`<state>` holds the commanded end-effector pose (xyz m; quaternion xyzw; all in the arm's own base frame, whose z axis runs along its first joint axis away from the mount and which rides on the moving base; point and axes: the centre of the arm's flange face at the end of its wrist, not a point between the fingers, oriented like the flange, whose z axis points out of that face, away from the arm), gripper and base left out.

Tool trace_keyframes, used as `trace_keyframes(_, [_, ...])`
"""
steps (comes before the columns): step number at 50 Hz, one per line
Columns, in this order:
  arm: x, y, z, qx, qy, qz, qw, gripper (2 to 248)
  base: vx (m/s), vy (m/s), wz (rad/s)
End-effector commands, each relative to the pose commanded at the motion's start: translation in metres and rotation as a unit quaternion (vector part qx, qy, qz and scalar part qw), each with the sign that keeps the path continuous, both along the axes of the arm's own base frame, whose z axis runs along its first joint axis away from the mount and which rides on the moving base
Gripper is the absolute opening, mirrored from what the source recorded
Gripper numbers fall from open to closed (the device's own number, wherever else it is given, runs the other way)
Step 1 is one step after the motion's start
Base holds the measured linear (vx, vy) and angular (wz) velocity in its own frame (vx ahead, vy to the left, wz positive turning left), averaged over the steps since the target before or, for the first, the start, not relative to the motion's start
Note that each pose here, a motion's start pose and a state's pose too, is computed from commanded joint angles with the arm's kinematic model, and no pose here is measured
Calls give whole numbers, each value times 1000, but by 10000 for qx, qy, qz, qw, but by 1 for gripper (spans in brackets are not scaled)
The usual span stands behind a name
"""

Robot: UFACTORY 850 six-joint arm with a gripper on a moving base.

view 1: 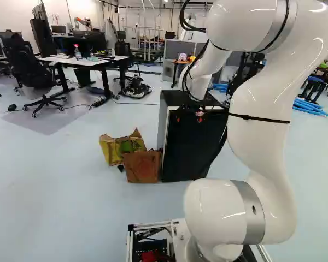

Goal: Grab a drink from the fridge

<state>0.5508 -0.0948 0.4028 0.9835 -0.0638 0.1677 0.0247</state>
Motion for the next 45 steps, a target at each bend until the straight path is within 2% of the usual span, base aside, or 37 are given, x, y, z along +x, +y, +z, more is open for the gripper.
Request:
trace_keyframes(27, [-40,5,1,15,76,-12,10000,247,0,0,0])
trace_keyframes(35, [-51,5,2,-8,-103,-31,9999,247,0,0,0])
trace_keyframes(45, [-63,4,6,-60,-478,-53,9988,247,0,0,0])
